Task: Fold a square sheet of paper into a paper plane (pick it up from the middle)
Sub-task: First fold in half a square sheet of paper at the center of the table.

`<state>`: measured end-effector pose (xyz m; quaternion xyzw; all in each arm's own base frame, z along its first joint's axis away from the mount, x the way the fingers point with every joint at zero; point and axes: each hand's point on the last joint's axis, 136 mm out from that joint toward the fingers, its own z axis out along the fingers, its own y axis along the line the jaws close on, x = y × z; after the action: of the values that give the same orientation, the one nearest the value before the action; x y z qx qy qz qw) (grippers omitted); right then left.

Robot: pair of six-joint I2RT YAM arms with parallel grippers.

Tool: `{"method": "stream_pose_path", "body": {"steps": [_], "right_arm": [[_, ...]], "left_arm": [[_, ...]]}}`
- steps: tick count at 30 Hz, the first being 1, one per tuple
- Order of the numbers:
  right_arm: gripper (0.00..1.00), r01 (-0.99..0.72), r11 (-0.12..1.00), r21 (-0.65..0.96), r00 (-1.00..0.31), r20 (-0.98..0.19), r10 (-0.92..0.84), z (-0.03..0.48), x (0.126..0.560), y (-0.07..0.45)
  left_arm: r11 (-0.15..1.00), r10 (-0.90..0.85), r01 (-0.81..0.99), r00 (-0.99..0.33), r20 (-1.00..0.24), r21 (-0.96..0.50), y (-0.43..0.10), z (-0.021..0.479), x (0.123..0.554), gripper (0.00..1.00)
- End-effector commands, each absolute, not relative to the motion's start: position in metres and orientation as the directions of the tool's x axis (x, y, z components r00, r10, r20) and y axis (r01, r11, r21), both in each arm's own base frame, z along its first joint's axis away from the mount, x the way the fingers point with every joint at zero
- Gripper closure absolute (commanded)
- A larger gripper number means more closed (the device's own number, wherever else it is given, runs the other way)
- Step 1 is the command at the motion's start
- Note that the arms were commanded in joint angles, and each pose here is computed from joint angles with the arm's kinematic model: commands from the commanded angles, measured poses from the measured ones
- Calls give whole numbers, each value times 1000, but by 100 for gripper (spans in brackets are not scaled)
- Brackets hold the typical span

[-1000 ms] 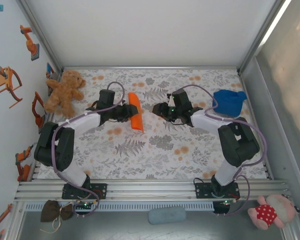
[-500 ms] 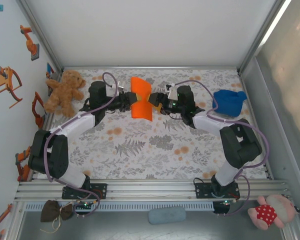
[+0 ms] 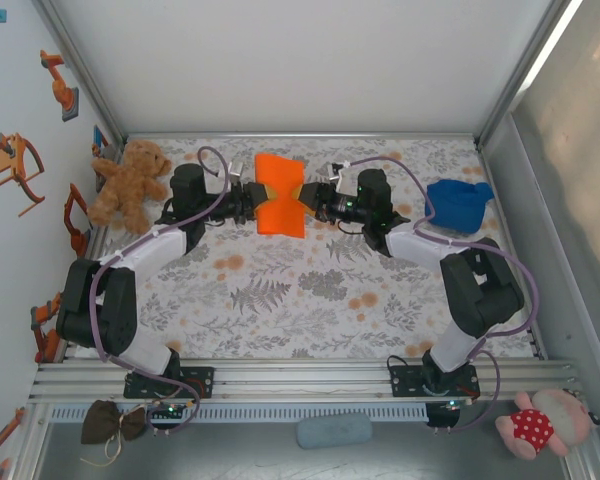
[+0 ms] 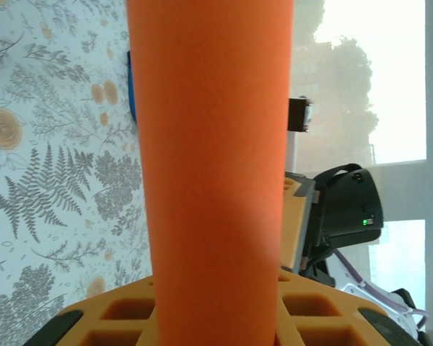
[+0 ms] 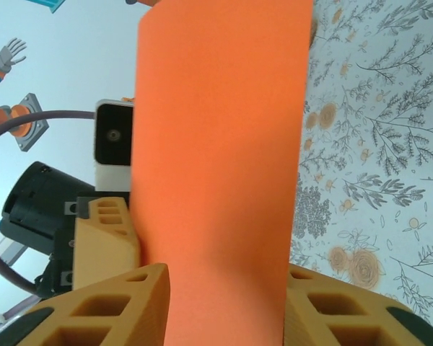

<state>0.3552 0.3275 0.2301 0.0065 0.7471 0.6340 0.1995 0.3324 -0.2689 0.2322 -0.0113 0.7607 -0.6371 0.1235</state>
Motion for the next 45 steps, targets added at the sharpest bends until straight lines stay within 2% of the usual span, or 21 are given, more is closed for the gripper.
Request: {"method": "stream_pose_path", "body": {"steps": [1, 6, 9, 12, 14, 17, 22, 27, 31, 35, 40, 45], "right_arm": [[67, -294, 170, 940, -904, -332, 270, 248, 352, 324], [83, -296, 182, 938, -905, -336, 260, 250, 354, 325], [92, -288, 234, 928, -904, -344, 253, 244, 355, 323], [95, -294, 321, 901, -893, -378, 243, 240, 355, 316], [96, -282, 389, 877, -890, -390, 235, 235, 353, 306], [97, -267, 451, 852, -881, -405, 243, 235, 353, 288], [98, -263, 556, 788, -862, -451, 231, 244, 348, 260], [98, -242, 597, 765, -877, -436, 202, 244, 348, 260], [98, -220, 599, 770, -902, -394, 175, 221, 352, 286], [98, -206, 549, 810, -925, -344, 159, 194, 354, 321], [98, -179, 396, 901, -949, -264, 172, 169, 355, 362], [98, -101, 398, 912, -964, -189, 188, 124, 349, 363]], "left_arm": [[228, -147, 143, -973, -179, -963, -264, 222, 326, 71], [249, -142, 141, -973, -180, -958, -262, 218, 324, 70], [274, -159, 126, -972, -174, -953, -257, 214, 327, 66], [336, -187, 86, -970, -156, -938, -249, 201, 330, 45], [420, -219, 40, -965, -144, -906, -237, 183, 332, 30], [539, -262, -5, -951, -162, -842, -217, 160, 334, 13], [627, -294, -15, -930, -219, -779, -197, 150, 332, 1], [641, -316, -9, -914, -253, -768, -191, 153, 334, 4], [607, -339, -28, -913, -227, -794, -195, 147, 335, 3], [581, -358, -66, -916, -182, -811, -198, 132, 331, 0], [582, -362, -124, -924, -119, -803, -201, 102, 321, 5], [610, -335, -137, -937, -98, -781, -212, 82, 313, 7]]}}
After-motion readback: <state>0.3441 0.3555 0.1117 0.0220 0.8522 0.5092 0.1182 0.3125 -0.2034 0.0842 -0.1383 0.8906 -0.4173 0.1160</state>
